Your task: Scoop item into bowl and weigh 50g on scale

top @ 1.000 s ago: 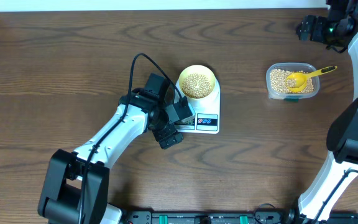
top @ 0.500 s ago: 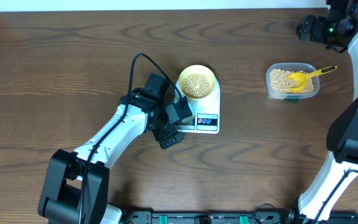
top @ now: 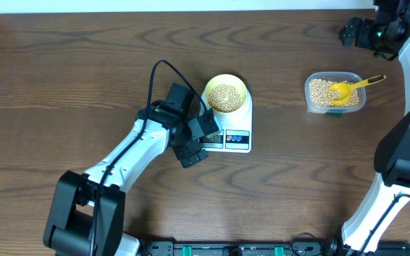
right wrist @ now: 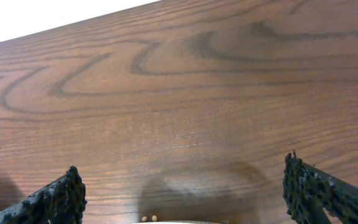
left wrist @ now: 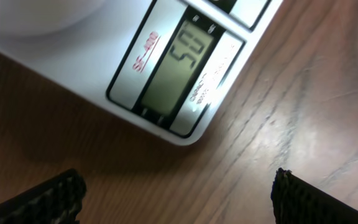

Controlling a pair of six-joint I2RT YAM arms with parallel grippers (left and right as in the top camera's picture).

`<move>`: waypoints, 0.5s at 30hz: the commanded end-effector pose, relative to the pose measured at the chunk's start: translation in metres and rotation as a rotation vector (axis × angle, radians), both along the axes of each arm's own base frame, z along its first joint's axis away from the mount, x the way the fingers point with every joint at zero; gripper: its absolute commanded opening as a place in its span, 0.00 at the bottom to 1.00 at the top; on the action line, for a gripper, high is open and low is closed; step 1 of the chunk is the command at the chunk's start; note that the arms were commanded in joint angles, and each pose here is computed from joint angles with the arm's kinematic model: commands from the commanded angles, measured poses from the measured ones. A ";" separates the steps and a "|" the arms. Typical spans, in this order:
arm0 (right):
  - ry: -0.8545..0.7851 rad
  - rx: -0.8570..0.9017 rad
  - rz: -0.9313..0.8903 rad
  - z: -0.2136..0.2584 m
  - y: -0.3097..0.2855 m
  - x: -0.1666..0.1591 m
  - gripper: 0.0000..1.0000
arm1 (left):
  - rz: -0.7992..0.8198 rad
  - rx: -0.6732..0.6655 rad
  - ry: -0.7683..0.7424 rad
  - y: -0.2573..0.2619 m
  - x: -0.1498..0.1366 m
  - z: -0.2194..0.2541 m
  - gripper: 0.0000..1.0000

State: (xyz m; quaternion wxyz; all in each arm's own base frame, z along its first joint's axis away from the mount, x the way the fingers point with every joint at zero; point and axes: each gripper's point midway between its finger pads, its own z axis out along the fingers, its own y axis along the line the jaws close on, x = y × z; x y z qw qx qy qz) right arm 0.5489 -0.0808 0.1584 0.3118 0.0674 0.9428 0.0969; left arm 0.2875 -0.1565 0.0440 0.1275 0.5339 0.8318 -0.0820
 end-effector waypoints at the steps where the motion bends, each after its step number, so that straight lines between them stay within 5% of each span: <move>1: -0.002 0.014 0.002 -0.001 0.001 0.003 0.99 | -0.007 0.048 -0.009 0.008 0.001 -0.005 0.98; 15: -0.002 0.014 0.001 -0.001 0.001 0.003 0.99 | -0.007 0.047 -0.012 0.007 0.001 -0.005 0.98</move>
